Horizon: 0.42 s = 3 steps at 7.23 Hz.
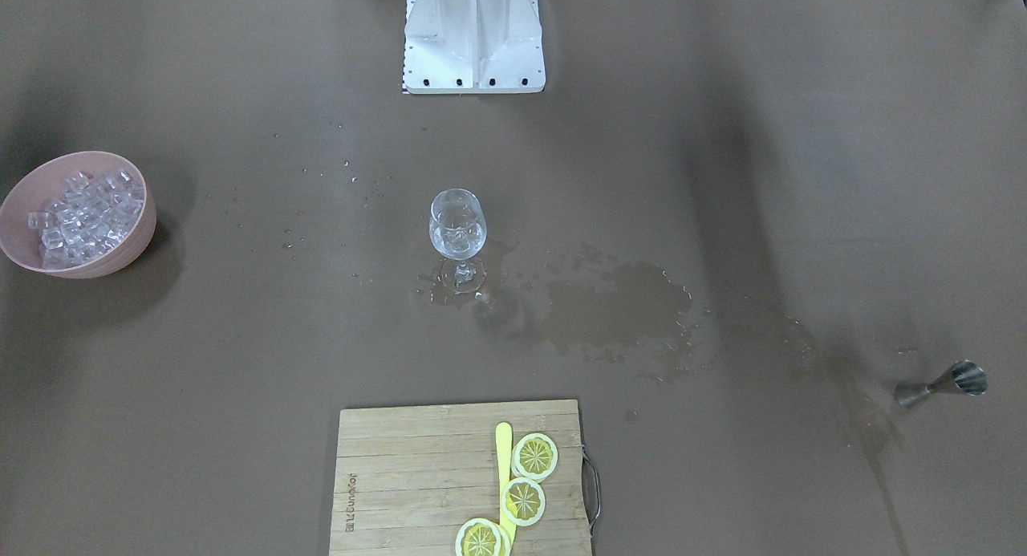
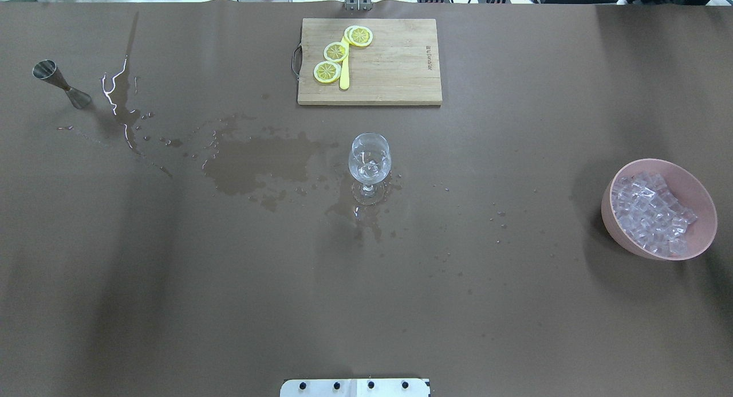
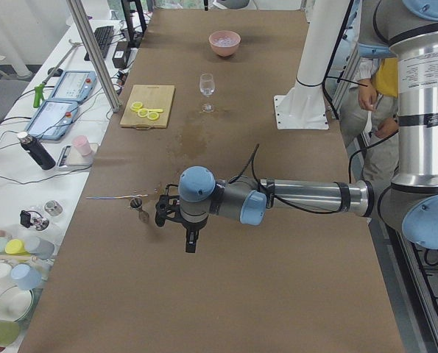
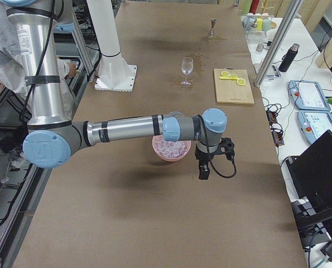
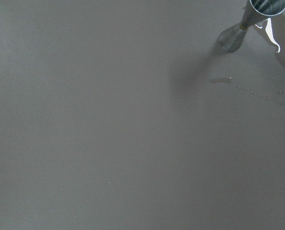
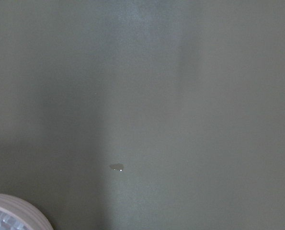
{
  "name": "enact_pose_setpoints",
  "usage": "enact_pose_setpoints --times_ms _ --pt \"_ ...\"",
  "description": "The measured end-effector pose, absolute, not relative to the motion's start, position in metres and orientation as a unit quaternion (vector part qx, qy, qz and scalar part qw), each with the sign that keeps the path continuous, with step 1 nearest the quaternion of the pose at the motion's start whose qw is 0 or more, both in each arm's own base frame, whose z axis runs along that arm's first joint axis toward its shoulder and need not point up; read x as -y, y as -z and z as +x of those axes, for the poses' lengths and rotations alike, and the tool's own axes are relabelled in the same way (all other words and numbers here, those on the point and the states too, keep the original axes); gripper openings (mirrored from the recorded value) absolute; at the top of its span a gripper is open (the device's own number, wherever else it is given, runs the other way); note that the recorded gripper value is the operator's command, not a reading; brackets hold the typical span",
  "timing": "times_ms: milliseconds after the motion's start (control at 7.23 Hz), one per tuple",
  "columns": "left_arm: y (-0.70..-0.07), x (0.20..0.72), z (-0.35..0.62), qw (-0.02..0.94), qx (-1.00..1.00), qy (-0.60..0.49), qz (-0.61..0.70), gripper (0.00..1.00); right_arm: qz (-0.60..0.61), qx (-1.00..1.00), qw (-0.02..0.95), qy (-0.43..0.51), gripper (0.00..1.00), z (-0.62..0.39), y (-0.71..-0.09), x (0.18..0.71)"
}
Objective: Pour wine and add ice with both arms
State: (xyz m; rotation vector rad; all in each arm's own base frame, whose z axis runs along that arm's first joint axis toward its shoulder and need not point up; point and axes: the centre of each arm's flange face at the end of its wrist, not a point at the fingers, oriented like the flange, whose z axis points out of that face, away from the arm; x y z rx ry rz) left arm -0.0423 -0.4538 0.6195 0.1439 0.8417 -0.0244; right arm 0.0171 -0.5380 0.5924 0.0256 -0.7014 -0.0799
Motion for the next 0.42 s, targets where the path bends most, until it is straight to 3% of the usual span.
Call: enact_pose_setpoints --times_ms 415 --pt "-0.6201 0.4526 -0.0419 0.910 -0.409 0.011 0.070 0.99 0.006 0.353 0.935 0.035 1.00 0.0159 -0.5951 0.5364"
